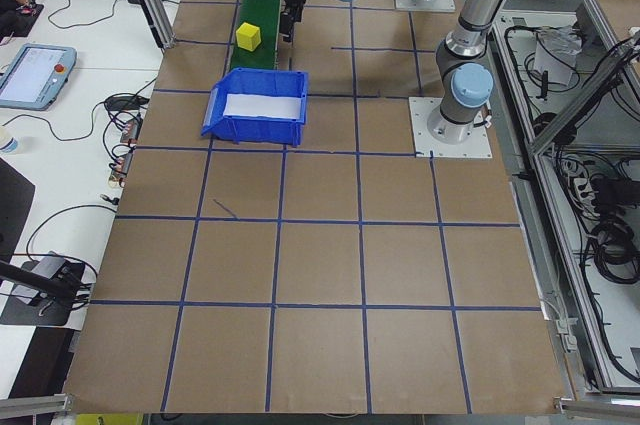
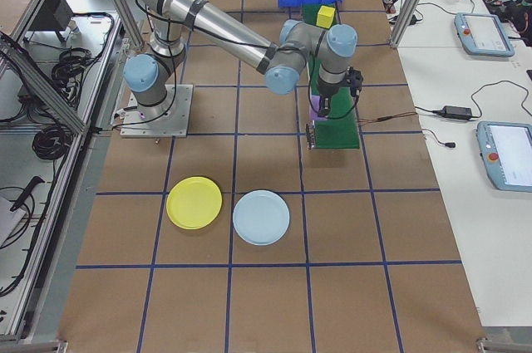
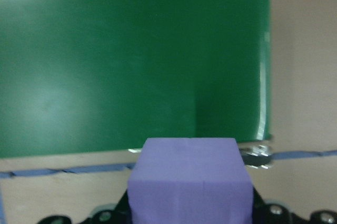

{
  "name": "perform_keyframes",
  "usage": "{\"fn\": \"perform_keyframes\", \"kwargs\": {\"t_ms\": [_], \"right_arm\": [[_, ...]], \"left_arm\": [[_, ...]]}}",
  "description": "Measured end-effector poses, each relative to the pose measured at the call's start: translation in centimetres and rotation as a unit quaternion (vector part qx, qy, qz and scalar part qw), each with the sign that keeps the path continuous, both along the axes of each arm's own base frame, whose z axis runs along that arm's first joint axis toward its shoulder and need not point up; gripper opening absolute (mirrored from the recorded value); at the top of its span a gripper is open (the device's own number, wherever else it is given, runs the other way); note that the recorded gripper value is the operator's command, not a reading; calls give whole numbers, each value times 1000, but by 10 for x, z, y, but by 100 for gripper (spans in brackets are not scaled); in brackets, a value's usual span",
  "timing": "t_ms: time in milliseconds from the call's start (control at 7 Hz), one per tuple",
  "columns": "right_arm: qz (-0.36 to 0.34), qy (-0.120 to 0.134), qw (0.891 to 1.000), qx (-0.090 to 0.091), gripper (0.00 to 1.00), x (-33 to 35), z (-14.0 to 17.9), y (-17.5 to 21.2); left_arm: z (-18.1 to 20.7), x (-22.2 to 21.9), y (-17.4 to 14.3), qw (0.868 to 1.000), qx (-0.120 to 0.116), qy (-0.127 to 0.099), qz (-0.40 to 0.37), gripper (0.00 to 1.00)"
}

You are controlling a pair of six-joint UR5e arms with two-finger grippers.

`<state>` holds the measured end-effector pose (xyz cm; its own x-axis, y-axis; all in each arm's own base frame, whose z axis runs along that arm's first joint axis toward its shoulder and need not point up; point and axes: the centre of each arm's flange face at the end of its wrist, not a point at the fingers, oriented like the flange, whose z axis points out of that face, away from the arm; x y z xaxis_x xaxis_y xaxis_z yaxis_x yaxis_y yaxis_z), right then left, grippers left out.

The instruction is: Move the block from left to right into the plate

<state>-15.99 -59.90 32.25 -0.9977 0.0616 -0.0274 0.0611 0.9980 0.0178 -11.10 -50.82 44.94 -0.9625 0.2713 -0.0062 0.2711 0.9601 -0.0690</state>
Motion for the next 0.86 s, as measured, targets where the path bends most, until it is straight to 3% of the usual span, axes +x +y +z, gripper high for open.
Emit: {"fn": "perform_keyframes", "kwargs": {"t_ms": [286, 429, 714, 857], "right_arm": [[27, -5, 999, 21, 25, -120, -15, 64], [24, -11, 999, 28, 30, -168, -29, 101], [8, -3, 999, 34, 31, -217, -54, 147], [1, 2, 999, 44, 43, -230, -63, 159]], "left_arm": [[1, 0, 1, 1000, -1, 1, 1, 100], [1, 0, 1, 1000, -2, 1, 2, 100], [2, 1, 2, 1000, -3, 1, 3, 100], [3, 1, 2, 1000, -3, 0, 2, 100]]}}
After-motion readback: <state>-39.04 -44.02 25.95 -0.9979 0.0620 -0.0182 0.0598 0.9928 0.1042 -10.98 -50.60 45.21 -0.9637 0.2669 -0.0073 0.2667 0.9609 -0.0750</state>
